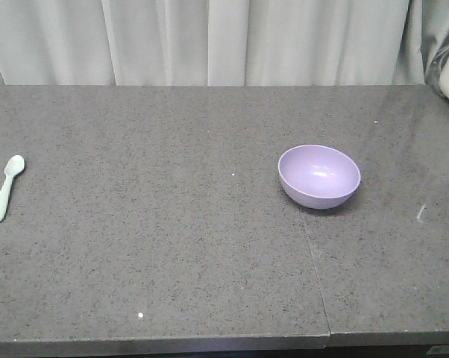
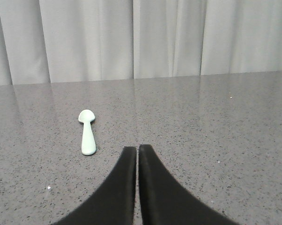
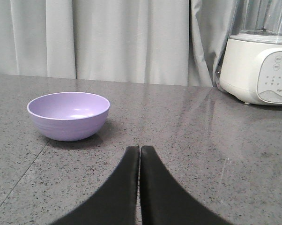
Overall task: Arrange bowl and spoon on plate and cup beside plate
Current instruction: 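Drive closer and align the base with the spoon and bowl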
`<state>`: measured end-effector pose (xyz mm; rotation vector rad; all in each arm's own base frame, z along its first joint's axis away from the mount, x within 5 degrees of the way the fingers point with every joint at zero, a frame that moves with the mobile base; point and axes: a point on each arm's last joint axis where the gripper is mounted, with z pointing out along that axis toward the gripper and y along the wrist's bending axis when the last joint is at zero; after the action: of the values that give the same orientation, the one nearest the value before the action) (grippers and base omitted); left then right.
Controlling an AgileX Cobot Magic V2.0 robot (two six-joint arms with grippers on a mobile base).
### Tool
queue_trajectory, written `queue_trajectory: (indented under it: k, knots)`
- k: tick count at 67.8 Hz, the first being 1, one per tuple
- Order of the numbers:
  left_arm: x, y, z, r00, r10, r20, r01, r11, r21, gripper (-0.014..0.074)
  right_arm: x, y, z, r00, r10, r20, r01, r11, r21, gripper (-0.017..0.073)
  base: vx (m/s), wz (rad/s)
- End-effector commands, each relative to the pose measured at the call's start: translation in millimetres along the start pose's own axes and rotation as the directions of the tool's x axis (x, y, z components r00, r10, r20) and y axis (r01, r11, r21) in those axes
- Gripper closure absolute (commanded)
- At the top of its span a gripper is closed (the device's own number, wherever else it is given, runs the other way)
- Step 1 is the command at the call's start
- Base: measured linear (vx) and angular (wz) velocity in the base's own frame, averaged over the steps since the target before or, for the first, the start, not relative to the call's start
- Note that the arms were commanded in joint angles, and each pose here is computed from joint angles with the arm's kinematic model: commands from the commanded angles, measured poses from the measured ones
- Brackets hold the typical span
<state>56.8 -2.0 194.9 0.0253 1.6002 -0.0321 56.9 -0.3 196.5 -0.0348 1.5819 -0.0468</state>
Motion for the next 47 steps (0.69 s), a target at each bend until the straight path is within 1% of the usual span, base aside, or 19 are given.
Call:
queue_trajectory:
  k: [1,27,34,37,39,42,46,47]
  knots:
    - [-16,-0.4,-2,0.994,-0.007,0.110,0.006,1.000,0.007,0.0601,-8,-1.1,-1,0.996,-0.010,0.091,0.009,1.000,0.016,0.0563,0.00,0.00]
    - [-17,-0.4,-3,0.993,-0.007,0.119,0.006,1.000,0.007,0.0601,-8,-1.1,-1,0.996,-0.010,0.091,0.009,1.000,0.016,0.0563,0.00,0.00]
    - [-22,-0.4,-4,0.989,-0.036,0.143,0.035,0.999,0.011,0.0601,-10,-1.3,-2,0.994,-0.012,0.113,0.010,1.000,0.018,0.0563,0.00,0.00]
    - [-28,-0.4,-5,0.984,-0.056,0.172,0.054,0.998,0.016,0.0601,-12,-1.5,-2,0.991,-0.013,0.134,0.011,1.000,0.021,0.0563,0.00,0.00]
    - [-35,-0.5,-6,0.979,-0.064,0.191,0.061,0.998,0.018,0.0601,-15,-1.7,-2,0.990,0.000,0.140,-0.003,1.000,0.019,0.0563,0.00,0.00]
    - [-47,-0.5,-9,0.974,-0.061,0.220,0.059,0.998,0.020,0.0601,-21,-1.8,-4,0.990,0.020,0.137,-0.022,1.000,0.015,0.0563,0.00,0.00]
    - [-68,-0.6,-16,0.963,-0.063,0.262,0.059,0.998,0.023,0.0601,-32,-2.0,-5,0.994,0.021,0.105,-0.022,1.000,0.009,0.0563,0.00,0.00]
    - [-70,-0.6,-16,0.964,-0.063,0.257,0.059,0.998,0.023,0.0601,-36,-2.0,-5,0.995,0.021,0.096,-0.022,1.000,0.008,0.0563,0.00,0.00]
